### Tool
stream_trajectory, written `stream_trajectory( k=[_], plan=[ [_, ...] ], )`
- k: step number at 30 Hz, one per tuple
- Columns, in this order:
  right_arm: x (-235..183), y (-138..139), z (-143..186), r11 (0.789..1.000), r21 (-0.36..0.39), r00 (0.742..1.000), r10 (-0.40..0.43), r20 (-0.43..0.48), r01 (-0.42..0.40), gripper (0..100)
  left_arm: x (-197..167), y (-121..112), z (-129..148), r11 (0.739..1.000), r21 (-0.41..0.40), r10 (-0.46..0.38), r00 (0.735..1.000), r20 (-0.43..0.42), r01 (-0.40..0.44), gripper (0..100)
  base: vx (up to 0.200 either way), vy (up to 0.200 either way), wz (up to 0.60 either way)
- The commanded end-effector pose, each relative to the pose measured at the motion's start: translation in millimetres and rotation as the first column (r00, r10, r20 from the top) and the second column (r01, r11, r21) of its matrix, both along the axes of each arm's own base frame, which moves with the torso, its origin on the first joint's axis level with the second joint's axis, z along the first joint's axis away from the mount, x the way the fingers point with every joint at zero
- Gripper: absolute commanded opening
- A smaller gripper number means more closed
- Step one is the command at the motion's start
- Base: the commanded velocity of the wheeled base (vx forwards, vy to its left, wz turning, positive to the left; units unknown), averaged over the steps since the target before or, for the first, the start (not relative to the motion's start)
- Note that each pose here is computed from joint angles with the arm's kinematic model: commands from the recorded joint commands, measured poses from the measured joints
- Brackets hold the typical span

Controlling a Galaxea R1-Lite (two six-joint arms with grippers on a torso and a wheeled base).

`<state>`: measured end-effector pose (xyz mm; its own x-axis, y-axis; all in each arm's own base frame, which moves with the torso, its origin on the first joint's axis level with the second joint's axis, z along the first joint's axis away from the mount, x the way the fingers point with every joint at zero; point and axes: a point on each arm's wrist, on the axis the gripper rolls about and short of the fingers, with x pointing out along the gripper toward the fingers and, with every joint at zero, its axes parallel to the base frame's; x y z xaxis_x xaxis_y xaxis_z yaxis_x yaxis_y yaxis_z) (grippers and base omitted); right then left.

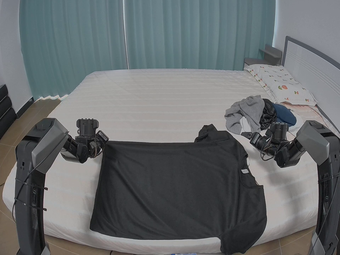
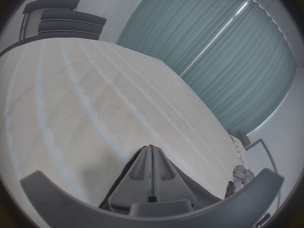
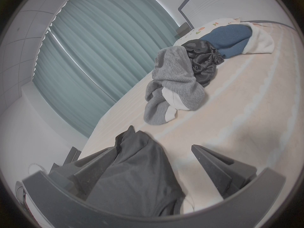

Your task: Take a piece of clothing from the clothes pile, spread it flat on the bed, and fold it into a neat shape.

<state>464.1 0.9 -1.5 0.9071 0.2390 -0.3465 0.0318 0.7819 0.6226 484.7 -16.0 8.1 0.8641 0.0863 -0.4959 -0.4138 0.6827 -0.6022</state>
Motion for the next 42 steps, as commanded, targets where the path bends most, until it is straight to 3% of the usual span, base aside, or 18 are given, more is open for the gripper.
stream_trajectory(
  k=[1,17,18,27,36,42],
  plan=[
    [-33,1,27,0.999,0.013,0.999,0.034,0.031,-0.035,100,-15,-1,18,0.999,-0.010,-0.033,0.999,-0.003,0.033,0,0.000,0.000,0.00],
    [-35,7,18,0.998,0.039,0.999,0.043,0.005,-0.044,100,15,-11,-3,0.999,-0.011,-0.039,0.999,0.038,0.039,0,0.000,0.000,0.00],
    [-35,7,18,0.998,0.044,0.999,0.043,0.004,-0.043,100,15,-11,-3,0.999,-0.011,-0.039,0.999,0.038,0.039,100,0.000,0.000,0.00],
    [-39,6,18,0.998,0.047,0.999,0.041,-0.009,-0.040,100,12,-6,-4,1.000,0.001,-0.012,1.000,0.023,0.012,100,0.000,0.000,0.00],
    [-74,6,35,0.994,0.068,0.996,0.088,-0.032,-0.086,100,-38,-6,32,0.998,-0.024,-0.051,0.999,0.000,0.051,100,0.000,0.000,0.00],
    [-105,4,41,0.991,0.085,0.991,0.112,-0.076,-0.106,100,-68,-7,31,0.998,-0.026,-0.061,0.998,-0.034,0.060,100,0.000,0.000,0.00]
  ],
)
